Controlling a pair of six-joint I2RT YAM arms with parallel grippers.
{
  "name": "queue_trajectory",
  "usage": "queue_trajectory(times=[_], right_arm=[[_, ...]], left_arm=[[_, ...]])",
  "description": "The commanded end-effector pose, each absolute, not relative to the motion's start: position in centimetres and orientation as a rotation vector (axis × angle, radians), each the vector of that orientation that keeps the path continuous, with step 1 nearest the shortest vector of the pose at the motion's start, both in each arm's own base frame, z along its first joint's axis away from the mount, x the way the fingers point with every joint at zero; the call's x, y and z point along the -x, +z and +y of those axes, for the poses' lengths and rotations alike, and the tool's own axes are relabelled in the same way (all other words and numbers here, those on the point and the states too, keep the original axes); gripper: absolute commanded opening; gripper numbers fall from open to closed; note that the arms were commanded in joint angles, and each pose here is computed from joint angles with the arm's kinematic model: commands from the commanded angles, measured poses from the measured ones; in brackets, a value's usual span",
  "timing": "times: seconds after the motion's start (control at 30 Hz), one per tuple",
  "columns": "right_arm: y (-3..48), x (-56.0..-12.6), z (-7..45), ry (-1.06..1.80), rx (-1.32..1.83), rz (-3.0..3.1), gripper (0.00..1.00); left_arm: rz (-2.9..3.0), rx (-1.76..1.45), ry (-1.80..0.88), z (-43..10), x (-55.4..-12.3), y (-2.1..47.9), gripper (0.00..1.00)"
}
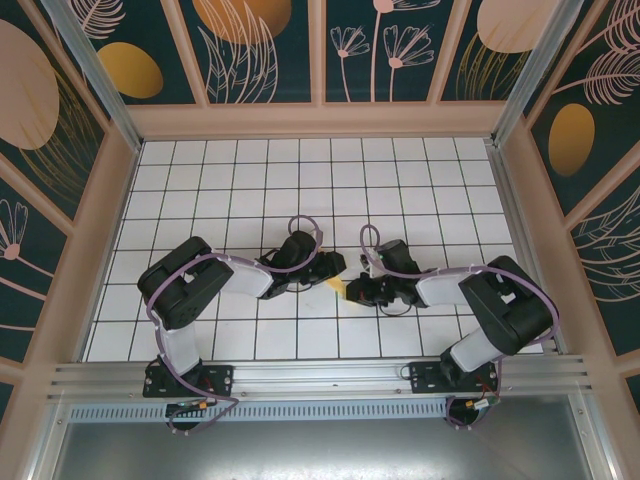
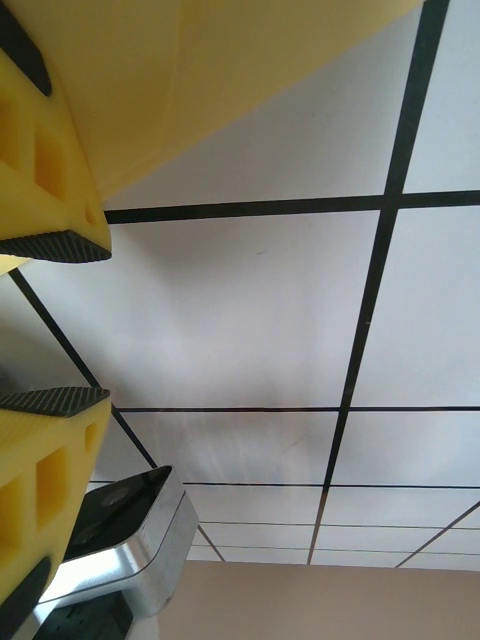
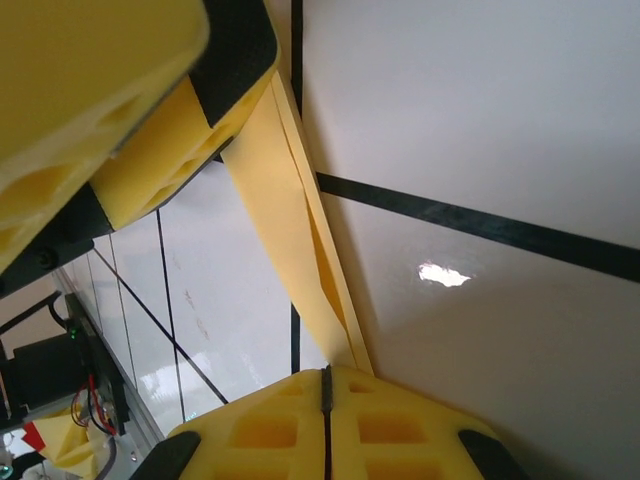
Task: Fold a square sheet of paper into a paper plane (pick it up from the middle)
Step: Fold the wing for the fifth time at the center of the table.
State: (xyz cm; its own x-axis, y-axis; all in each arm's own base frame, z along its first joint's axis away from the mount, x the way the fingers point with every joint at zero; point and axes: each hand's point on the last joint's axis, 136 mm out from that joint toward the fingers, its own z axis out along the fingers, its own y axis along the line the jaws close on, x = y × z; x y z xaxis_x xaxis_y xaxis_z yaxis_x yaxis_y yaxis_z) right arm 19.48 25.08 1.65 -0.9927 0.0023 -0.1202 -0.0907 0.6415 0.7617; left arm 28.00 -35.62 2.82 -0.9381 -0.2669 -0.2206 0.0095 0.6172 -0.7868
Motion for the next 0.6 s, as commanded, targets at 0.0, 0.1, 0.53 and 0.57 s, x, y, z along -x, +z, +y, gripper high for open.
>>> queue_trajectory(times=[0.0,0.1,0.53,0.57], right_arm=[[-0.5,-17.5,23.7,1.258,-0.026,2.858,0.08],[-0.6,-17.4,23.8,1.267,-0.034,2.87,0.08],[6.9,-22.1,26.6,1.425,0.077,2.568,0.12],[6.9,-22.2,26.8,1.44,0.08,2.567,0.12]], left_arm=[[2.792,0.303,-0.84,-29.8,-25.3,-6.1,0.41],[2.795,0.306,-0.837,-29.7,-25.3,-6.3,0.41],[2.773,0.216,-0.852,-30.1,-25.5,-5.1,0.41],[2.775,0.204,-0.849,-30.1,-25.5,-5.1,0.41]])
